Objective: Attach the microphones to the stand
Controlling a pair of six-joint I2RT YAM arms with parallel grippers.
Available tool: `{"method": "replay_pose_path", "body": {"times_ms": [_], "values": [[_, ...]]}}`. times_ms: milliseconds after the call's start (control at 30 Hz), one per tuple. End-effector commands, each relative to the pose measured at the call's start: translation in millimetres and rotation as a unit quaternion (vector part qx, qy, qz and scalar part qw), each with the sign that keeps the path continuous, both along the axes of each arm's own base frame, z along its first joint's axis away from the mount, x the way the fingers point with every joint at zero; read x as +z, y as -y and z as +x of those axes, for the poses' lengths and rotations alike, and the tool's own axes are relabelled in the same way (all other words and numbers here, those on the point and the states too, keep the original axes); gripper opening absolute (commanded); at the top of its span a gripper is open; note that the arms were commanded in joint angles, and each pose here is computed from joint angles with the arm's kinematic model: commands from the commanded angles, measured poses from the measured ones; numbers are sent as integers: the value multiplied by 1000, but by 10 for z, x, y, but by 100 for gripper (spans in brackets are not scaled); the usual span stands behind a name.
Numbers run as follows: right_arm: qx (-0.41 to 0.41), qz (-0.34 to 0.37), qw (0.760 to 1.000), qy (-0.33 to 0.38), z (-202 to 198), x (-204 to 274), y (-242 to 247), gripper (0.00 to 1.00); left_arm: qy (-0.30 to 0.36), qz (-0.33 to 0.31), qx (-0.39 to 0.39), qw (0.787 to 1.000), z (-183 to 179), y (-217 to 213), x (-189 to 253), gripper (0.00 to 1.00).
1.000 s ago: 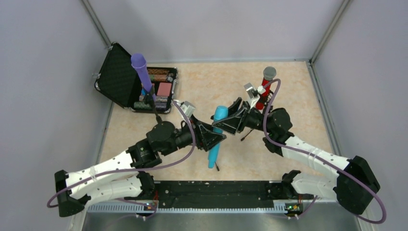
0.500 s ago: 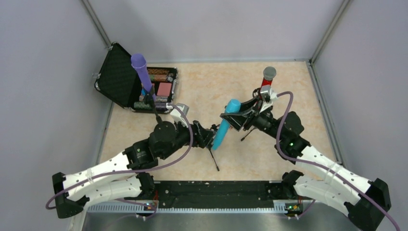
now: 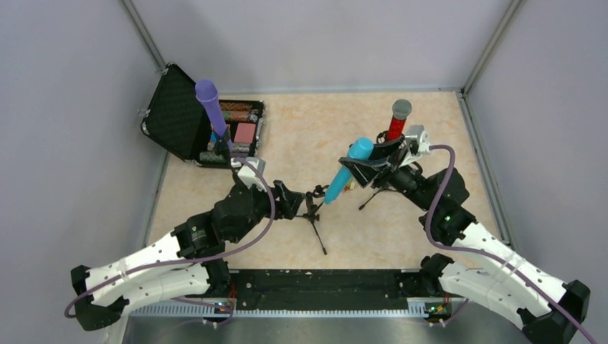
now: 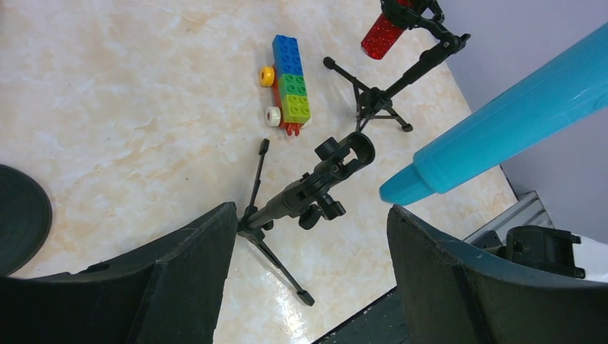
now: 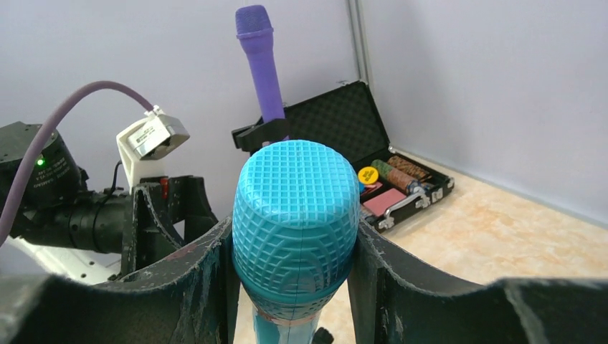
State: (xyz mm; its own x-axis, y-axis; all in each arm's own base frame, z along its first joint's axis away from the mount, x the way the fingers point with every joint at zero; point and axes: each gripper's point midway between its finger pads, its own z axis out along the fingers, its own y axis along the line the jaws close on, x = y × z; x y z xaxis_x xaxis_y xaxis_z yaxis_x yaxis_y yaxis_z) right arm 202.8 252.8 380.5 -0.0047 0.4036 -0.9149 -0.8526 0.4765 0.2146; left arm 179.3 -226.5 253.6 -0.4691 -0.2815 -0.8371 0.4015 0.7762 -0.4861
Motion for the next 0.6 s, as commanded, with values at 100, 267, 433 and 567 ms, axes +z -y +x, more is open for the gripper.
{"method": "replay_pose_path", "body": {"times_ms": [100,267,433,567], "values": [[-35,14,998,57,48,514,80,0,-2,33,18,999,71,-40,-162,81],[-37,-2,997,62,139,543,-2,0,-15,56,12,998,96,48,-309,81],[-46,-21,997,56,241,445,-58,0,-28,65,-1,998,94,150,-395,81],[-57,-33,997,49,293,356,-47,0,-31,70,-3,997,95,167,-430,81]]}}
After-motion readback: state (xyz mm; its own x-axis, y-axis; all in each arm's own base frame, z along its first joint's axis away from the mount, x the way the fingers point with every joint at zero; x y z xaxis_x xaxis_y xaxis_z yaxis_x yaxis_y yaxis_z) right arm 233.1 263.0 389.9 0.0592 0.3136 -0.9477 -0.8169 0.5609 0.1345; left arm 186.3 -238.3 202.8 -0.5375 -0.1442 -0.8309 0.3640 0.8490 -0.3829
